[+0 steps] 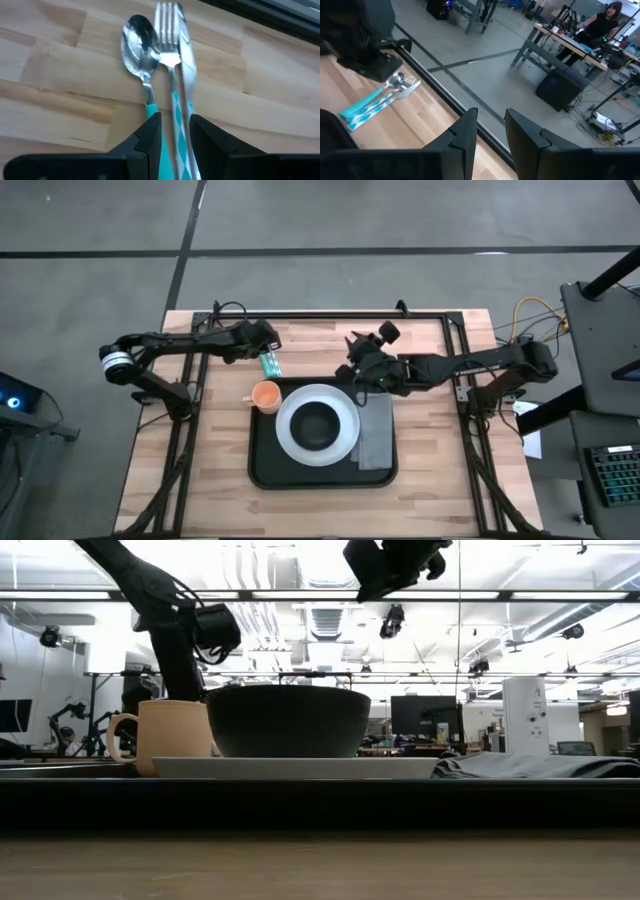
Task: Set up tray
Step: Put the green spoon on the gray napkin
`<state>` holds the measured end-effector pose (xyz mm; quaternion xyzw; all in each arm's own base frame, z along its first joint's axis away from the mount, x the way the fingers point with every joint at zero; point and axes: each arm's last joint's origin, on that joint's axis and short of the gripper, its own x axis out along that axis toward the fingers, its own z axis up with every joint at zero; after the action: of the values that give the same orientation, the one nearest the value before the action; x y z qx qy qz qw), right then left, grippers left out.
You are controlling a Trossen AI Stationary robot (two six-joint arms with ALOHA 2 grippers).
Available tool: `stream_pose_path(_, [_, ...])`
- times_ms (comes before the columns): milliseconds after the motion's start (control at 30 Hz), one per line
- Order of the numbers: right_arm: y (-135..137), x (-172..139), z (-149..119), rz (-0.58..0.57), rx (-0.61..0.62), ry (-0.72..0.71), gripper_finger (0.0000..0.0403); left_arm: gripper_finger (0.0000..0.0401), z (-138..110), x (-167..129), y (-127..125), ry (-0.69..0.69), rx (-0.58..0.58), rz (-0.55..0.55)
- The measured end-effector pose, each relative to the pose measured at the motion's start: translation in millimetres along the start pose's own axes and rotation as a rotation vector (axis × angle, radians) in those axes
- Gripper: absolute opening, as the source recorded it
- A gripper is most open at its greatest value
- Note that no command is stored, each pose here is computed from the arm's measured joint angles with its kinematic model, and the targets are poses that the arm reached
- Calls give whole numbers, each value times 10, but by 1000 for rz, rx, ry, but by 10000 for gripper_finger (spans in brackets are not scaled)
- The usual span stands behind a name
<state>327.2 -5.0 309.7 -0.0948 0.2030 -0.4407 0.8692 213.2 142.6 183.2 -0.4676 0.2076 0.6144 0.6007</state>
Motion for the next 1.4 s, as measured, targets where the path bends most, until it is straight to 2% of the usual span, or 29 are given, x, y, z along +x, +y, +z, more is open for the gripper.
stream_pose_path(200, [69,33,25,8,-6,2,91,82,41,183,48,5,-14,73])
stream_pose_path(533, [136,19,12,180,-12,16,91,82,40,374,21,20,-33,72])
stream_pose_path(1033, [229,-115,6,229,-31,2,91,81,-49,580,47,38,0,143])
stream_pose_path(1133, [232,-119,6,230,-31,1,91,65,-46,571,50,34,2,144])
stream_pose_path(1267, [231,-119,5,230,-31,1,91,20,-35,552,53,25,13,144])
stream_pose_path(1400, [229,-120,7,230,-31,0,91,20,-4,540,3,12,29,129])
